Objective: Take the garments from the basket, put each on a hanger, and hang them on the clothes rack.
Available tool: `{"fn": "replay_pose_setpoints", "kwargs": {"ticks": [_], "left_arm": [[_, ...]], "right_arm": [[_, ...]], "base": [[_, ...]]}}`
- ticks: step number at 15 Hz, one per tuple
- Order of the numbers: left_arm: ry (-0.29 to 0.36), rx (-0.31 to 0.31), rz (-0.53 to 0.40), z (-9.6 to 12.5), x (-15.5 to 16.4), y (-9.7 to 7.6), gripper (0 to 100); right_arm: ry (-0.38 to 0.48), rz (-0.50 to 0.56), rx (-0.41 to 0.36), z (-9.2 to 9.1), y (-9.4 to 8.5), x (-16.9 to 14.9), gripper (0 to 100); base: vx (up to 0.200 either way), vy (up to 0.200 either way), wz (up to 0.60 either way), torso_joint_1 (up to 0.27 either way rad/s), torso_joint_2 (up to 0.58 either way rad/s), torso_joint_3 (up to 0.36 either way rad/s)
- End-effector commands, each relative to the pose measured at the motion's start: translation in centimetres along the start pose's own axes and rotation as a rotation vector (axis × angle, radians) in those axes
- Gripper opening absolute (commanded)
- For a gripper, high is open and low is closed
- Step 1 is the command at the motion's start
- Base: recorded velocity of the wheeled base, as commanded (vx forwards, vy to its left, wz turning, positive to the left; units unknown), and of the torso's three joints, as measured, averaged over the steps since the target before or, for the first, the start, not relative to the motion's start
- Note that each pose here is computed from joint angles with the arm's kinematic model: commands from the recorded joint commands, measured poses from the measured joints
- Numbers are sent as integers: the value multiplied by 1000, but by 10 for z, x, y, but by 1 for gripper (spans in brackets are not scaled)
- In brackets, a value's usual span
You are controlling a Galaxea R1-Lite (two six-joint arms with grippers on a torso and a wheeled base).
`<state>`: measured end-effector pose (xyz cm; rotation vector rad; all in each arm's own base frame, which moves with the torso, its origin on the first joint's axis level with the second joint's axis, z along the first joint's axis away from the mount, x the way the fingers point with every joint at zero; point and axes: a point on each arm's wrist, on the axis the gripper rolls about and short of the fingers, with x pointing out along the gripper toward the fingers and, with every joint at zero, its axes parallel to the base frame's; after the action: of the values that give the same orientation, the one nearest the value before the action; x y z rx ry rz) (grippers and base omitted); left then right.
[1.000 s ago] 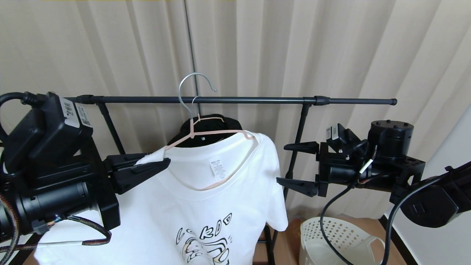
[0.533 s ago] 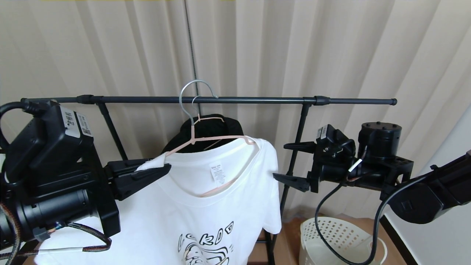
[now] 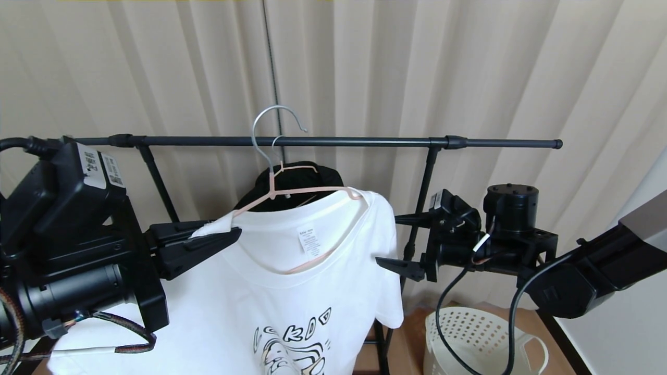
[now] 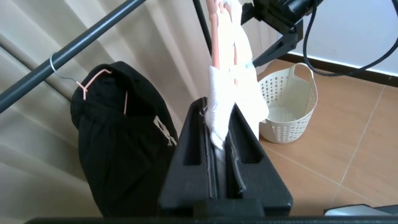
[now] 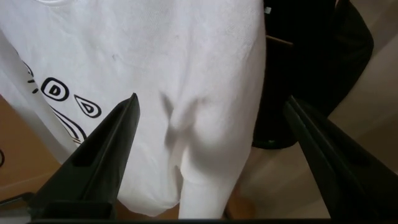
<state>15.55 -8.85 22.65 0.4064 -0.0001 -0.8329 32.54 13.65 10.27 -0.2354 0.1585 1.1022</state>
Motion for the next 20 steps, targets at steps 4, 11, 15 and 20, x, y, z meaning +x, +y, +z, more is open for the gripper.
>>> {"fn": "replay_pose_setpoints", "kwargs": {"ticks": [4, 11, 15, 20], "left_arm": [[-11, 3, 5, 3, -2, 1, 0], [-28, 8, 16, 2, -2, 1, 0], [-45, 8, 25, 6, -6, 1, 0], [-42, 8, 44, 4, -10, 2, 0]], "right_arm": [[19, -13, 12, -8, -4, 6, 100], [13, -49, 8, -6, -12, 4, 0], [-4, -102, 13, -2, -28, -8, 0], [-3, -105, 15, -2, -29, -8, 0]], "base": [[0, 0, 0, 0, 0, 0], [0, 0, 0, 0, 0, 0], [0, 0, 0, 0, 0, 0], [0, 0, 0, 0, 0, 0]]}}
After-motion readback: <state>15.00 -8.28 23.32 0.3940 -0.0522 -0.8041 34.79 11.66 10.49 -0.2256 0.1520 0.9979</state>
